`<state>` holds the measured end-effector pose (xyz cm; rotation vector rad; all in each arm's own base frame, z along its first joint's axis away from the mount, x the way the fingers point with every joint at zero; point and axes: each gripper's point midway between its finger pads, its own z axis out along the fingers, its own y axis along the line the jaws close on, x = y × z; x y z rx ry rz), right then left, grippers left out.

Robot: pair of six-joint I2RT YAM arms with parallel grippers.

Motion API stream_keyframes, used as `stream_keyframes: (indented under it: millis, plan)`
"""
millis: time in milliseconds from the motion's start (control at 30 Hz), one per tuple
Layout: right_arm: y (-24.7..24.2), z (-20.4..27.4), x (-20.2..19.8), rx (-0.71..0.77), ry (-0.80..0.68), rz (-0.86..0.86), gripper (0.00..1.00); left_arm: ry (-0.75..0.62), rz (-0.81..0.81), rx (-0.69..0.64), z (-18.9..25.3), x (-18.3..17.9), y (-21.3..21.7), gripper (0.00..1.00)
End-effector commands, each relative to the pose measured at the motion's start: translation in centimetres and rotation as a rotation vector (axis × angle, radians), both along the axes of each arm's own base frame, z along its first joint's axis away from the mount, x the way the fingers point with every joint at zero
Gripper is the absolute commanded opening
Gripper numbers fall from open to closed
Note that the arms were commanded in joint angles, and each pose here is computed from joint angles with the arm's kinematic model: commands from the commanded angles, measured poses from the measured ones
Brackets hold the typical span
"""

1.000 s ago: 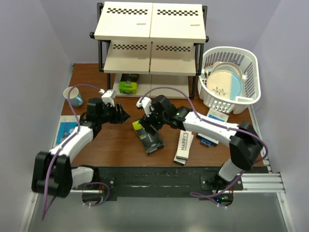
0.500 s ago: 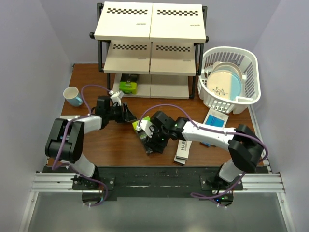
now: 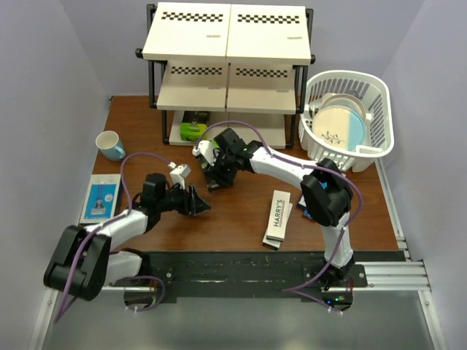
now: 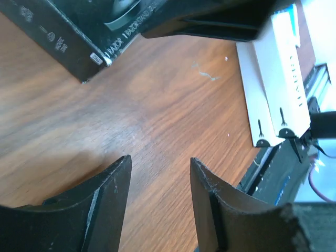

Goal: Place and organize the shaving razors onto the shelf

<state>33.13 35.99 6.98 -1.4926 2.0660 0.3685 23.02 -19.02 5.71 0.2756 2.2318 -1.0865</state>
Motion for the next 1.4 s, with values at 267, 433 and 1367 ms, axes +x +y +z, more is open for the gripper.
stream_keyframes:
  millis: [267,433,1367]
  plan:
    - [-3.1,1.3,1.5,-0.039,-0.016,-0.163,0.63,-0.189,0.395,0.058,5.7,4.1,7.1,0.57]
    - [-1.0,4.1,2.8,0.067,-0.022,-0.266,0.80,-0.145,0.518,0.064,4.6,5.5,9.6,0.59]
    - [-3.2,-6.9,-6.9,-0.330,0.159,0.266,0.41,-0.176,0.589,0.122,5.1,7.8,12.7,0.59]
